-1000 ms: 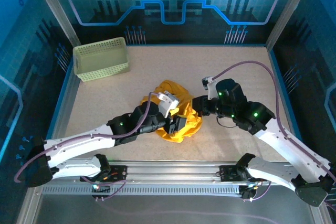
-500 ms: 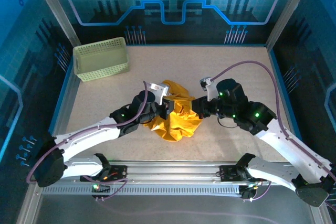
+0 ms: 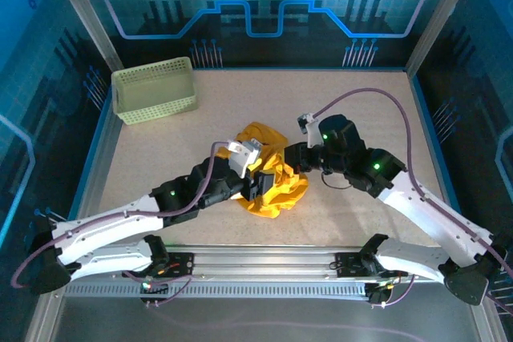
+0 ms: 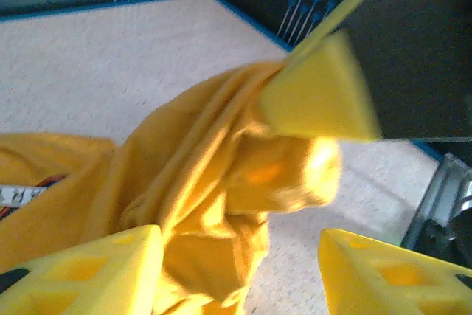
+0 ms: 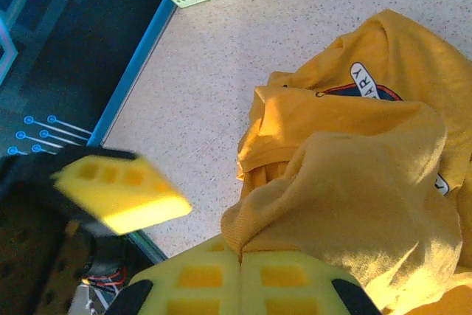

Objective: Fold the inside-out t-shirt

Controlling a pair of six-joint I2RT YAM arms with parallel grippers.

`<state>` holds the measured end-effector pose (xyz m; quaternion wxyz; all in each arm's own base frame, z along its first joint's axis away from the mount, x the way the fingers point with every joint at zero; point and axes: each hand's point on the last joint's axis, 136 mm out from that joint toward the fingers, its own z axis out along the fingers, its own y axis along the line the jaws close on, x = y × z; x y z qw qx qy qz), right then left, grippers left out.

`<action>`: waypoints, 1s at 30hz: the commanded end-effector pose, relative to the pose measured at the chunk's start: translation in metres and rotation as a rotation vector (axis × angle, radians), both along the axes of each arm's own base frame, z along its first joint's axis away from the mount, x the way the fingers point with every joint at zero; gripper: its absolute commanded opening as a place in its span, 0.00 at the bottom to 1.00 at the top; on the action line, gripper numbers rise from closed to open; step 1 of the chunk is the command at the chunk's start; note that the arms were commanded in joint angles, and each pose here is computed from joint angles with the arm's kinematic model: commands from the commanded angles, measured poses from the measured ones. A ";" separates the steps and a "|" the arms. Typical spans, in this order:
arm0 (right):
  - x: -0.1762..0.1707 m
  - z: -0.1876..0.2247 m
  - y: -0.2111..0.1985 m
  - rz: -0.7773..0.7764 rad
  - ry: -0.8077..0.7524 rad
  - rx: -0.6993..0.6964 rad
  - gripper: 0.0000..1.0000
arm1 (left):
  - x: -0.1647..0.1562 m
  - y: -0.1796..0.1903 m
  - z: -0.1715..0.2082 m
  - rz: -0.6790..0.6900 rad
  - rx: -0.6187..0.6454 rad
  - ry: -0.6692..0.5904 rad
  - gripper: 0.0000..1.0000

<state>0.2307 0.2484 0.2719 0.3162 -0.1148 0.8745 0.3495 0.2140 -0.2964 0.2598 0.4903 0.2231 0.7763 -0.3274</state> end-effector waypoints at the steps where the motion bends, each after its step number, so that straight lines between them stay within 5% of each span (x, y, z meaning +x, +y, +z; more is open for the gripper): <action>1: 0.010 0.024 0.007 -0.031 -0.041 0.058 0.00 | -0.002 -0.015 0.010 -0.048 -0.031 -0.020 0.59; 16: 0.002 0.027 0.033 0.047 -0.046 0.102 0.00 | 0.013 -0.041 0.000 -0.025 -0.148 0.034 0.66; 30: 0.009 0.010 0.011 -0.061 -0.042 0.001 0.00 | 0.030 -0.028 -0.008 0.097 -0.132 0.041 0.11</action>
